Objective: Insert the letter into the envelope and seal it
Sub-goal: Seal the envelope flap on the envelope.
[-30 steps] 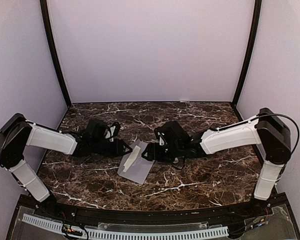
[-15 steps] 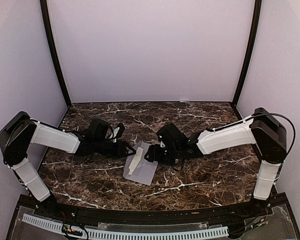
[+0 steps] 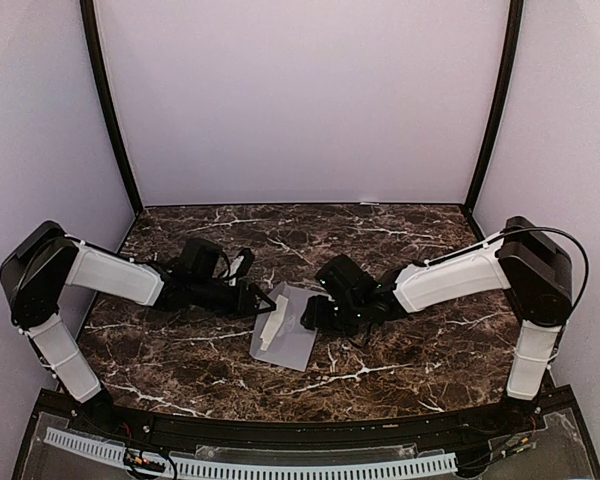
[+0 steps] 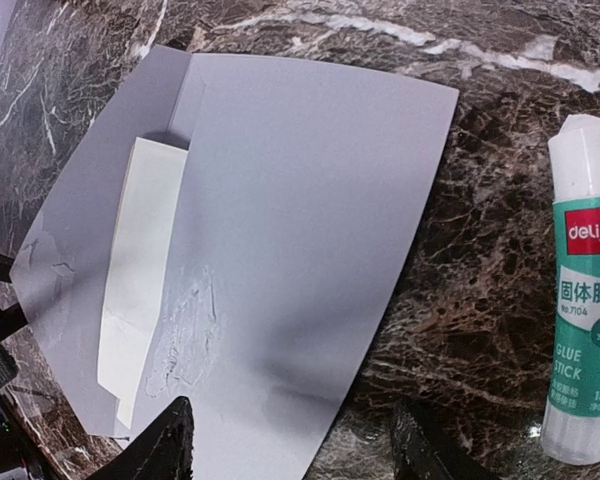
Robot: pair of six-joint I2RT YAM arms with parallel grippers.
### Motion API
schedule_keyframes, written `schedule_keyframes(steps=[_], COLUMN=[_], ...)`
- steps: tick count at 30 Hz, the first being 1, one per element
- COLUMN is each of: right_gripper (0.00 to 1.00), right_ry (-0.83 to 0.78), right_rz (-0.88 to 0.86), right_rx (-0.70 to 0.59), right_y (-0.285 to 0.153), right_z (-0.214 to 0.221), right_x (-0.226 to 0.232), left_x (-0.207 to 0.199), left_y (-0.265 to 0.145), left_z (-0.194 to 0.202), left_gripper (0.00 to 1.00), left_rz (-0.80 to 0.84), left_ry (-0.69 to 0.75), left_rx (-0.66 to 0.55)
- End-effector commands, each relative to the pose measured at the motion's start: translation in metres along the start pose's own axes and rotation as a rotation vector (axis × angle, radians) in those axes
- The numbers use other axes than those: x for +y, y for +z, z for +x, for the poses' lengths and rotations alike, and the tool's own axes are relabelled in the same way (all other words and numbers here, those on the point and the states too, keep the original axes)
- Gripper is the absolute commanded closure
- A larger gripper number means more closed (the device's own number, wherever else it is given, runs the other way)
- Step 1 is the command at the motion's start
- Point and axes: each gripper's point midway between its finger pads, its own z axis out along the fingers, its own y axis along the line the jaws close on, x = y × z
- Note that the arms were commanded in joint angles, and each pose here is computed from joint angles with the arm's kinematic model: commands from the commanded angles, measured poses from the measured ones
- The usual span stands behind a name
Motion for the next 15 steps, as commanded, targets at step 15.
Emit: schedule_keyframes(steps=[15], right_gripper=[0.38], right_ry=[0.001], right_rz=[-0.011], right_rx=[0.015], right_y=[0.016], right_z=[0.004], right_x=[-0.002], left_x=[-0.026], left_y=[0.024], left_z=[0.006], left_gripper=[0.47], left_rz=[0.080], left_ry=[0.082], left_rx=[0.064])
